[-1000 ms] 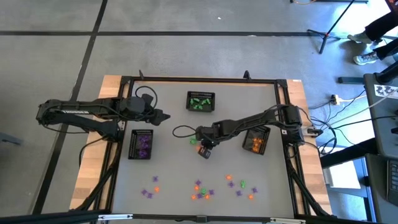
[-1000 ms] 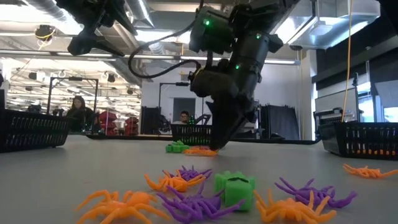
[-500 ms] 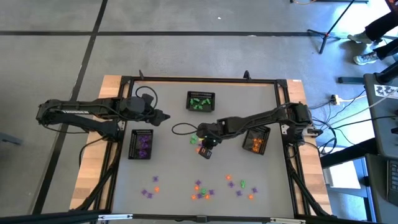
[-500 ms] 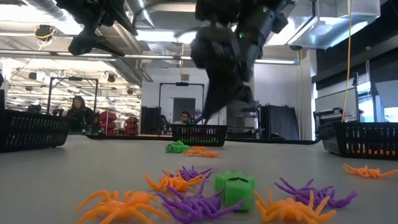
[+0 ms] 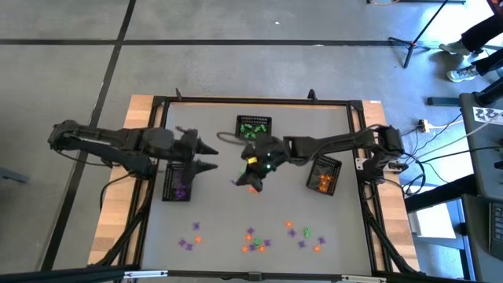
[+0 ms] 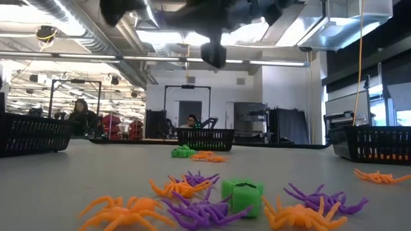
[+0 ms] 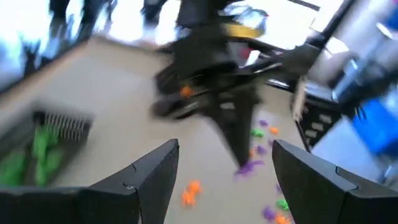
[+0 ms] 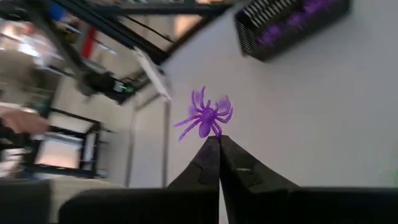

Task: Sort Halloween decoration
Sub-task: Put the violet spider toy into the left bin

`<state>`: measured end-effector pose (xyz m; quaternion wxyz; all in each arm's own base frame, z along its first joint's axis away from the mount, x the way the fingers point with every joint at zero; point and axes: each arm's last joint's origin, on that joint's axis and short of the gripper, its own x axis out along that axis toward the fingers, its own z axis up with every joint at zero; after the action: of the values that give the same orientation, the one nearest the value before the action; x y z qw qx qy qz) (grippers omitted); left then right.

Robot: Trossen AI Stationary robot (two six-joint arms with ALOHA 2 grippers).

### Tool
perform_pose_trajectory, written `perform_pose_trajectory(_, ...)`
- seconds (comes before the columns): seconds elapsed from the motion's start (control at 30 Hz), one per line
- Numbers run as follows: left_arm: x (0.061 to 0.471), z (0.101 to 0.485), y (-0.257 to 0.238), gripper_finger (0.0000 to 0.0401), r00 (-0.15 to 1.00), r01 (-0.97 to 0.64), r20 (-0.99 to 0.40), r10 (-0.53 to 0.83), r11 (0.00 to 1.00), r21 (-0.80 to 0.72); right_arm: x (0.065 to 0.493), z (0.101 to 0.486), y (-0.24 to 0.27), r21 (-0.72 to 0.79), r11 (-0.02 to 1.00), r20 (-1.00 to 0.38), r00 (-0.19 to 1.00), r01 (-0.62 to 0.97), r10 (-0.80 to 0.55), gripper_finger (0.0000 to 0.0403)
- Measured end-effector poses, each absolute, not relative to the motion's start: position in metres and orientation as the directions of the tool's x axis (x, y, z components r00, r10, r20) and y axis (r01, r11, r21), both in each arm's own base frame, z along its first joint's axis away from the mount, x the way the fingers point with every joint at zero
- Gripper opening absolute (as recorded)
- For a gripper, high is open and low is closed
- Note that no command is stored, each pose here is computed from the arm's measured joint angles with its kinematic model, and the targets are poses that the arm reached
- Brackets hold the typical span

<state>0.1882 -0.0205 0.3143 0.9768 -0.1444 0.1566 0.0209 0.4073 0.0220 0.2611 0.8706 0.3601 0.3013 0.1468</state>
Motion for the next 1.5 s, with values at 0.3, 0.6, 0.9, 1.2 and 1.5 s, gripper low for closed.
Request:
perform_pose_trajectory(0.3,0.197,0.310,-0.048,0.0250,0.952,0.020,-0.306,-0.012,1.000,0.024,0.411,0.273,0.009,0.795,0.588,-0.283,0.767,-0.148,0.576,0.0001)
perform_pose_trajectory(0.6,0.228,0.295,-0.060,0.0250,0.956,0.022,-0.293,-0.001,0.997,0.068,0.412,0.276,0.009,0.803,0.573,-0.258,0.772,-0.162,0.581,0.0001)
perform_pose_trajectory(0.9,0.238,0.288,-0.064,0.0210,0.952,0.051,-0.305,-0.030,0.997,0.063,0.412,0.276,0.009,0.803,0.574,-0.259,0.772,-0.161,0.580,0.0001)
perform_pose_trajectory(1.2,0.238,0.287,-0.065,0.0090,0.949,0.081,-0.310,-0.060,0.995,0.055,0.412,0.276,0.009,0.803,0.574,-0.260,0.773,-0.160,0.579,0.0001)
perform_pose_trajectory(1.5,0.238,0.287,-0.065,0.0008,0.949,0.082,-0.310,-0.061,0.995,0.054,0.412,0.275,0.009,0.806,0.574,-0.264,0.779,-0.145,0.569,0.0001)
